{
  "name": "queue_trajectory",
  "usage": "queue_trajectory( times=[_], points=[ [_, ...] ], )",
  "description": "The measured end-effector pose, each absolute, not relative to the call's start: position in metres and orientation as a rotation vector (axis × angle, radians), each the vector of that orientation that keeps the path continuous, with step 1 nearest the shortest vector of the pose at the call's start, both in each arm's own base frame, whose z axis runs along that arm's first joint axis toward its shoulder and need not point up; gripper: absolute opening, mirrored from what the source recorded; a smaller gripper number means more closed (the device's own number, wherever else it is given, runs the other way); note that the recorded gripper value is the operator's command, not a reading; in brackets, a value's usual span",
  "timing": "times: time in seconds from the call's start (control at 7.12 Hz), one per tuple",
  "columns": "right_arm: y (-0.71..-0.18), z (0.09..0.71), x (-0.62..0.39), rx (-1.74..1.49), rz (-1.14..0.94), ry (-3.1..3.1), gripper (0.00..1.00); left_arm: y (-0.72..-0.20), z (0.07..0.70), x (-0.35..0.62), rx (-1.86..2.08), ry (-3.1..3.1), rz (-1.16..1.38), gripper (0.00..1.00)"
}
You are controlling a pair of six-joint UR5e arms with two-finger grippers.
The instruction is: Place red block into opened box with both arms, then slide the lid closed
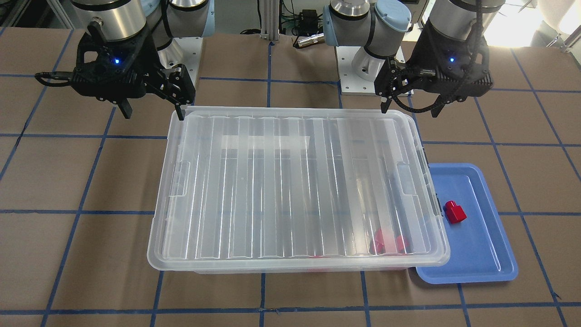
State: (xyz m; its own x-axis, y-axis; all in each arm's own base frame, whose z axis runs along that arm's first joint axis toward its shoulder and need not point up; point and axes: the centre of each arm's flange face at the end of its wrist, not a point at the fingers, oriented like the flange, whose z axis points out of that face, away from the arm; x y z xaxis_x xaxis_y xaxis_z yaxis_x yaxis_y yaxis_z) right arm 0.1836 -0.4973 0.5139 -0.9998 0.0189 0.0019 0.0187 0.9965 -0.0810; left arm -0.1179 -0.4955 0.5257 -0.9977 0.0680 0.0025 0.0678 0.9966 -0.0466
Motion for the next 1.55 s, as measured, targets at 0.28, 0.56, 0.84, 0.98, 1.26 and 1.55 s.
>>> queue_trajectory(
  times=[0.28,0.56,0.84,0.98,1.26,1.55],
  points=[
    [-0.4972,0.5138,0.1835,-0.030,0.127,-3.135,1.00,-0.4949,0.5255,-0.1177,-0.084,-3.137,0.066,1.00],
    [-0.4973,0.5136,0.1833,-0.028,0.127,-3.133,1.00,-0.4940,0.5248,-0.1176,-0.079,-3.138,0.053,1.00],
    [-0.4975,0.5130,0.1833,-0.027,0.125,-3.132,1.00,-0.4936,0.5245,-0.1181,-0.081,-3.138,0.048,1.00],
    [-0.4975,0.5128,0.1833,-0.028,0.124,-3.133,1.00,-0.4935,0.5246,-0.1181,-0.082,-3.138,0.048,1.00],
    [-0.4986,0.5110,0.1809,-0.035,0.120,-3.135,1.00,-0.4938,0.5245,-0.1176,-0.081,-3.138,0.049,1.00],
    [-0.4991,0.5056,0.1802,-0.038,0.105,-3.136,1.00,-0.4935,0.5238,-0.1180,-0.086,-3.139,0.046,1.00]
  ],
)
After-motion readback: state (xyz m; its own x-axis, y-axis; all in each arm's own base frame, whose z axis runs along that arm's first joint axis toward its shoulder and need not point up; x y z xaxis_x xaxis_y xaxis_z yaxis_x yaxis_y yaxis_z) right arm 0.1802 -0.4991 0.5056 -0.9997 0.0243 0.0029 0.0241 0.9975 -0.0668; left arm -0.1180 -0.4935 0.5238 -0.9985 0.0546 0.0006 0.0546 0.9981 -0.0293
